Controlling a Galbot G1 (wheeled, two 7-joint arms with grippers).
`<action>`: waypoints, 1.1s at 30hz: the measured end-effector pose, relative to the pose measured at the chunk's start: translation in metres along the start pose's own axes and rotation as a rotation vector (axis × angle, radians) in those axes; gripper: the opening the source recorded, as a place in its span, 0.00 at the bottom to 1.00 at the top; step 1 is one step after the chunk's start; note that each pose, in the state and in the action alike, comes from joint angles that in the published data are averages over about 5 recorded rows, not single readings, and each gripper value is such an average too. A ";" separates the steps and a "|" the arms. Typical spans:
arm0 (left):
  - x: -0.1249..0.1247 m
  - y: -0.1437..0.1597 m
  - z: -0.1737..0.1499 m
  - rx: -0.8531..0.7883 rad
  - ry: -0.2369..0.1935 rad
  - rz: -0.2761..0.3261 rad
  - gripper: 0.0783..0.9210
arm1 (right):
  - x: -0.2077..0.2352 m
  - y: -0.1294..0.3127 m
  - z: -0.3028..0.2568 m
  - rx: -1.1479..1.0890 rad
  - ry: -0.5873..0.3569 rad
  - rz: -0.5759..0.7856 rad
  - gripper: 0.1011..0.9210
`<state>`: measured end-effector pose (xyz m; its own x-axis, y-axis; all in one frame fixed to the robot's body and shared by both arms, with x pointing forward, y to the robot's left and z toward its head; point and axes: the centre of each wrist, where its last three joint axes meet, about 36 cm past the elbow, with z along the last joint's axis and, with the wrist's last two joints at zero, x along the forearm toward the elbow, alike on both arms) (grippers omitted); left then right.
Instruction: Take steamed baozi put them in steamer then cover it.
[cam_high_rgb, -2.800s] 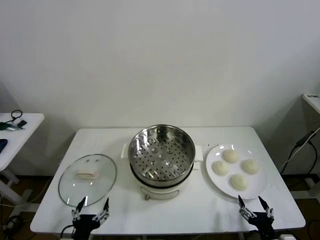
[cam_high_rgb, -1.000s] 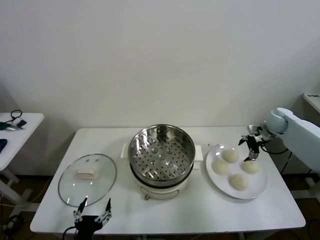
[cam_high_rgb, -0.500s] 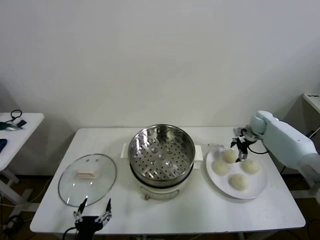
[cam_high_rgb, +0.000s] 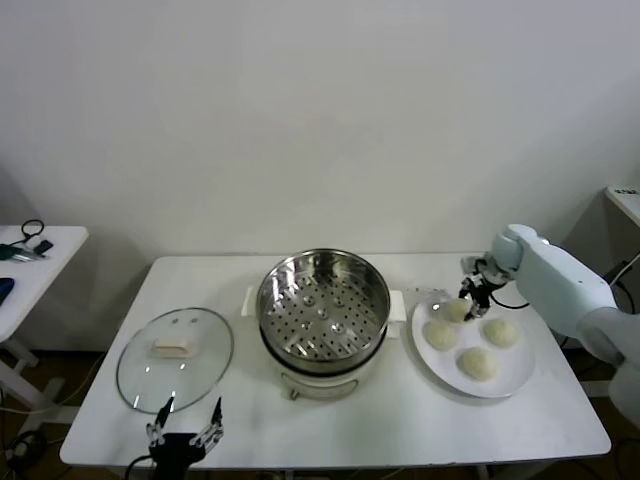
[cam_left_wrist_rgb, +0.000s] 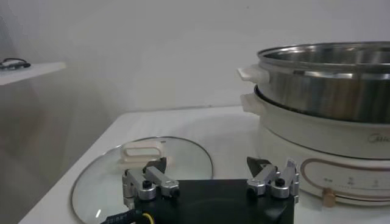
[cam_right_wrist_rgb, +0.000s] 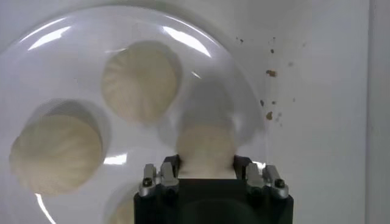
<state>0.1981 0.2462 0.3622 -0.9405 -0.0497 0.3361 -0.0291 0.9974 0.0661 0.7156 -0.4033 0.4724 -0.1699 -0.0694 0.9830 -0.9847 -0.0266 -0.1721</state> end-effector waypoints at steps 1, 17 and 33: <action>0.000 0.000 0.000 -0.001 -0.001 0.000 0.88 | 0.007 -0.003 -0.002 0.012 -0.004 0.007 0.58; 0.002 -0.004 -0.002 -0.012 -0.003 0.013 0.88 | 0.217 -0.037 -0.187 0.673 -0.114 0.145 0.59; 0.007 -0.006 -0.003 -0.019 -0.011 0.007 0.88 | 0.165 0.000 -0.326 1.311 -0.064 0.107 0.59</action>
<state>0.1932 0.2395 0.3667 -0.9445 -0.0416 0.3260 -0.0157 0.9965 0.0816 0.6749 -0.0898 0.6549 -0.2065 -0.1778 0.9622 -0.1933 -0.9566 -0.2182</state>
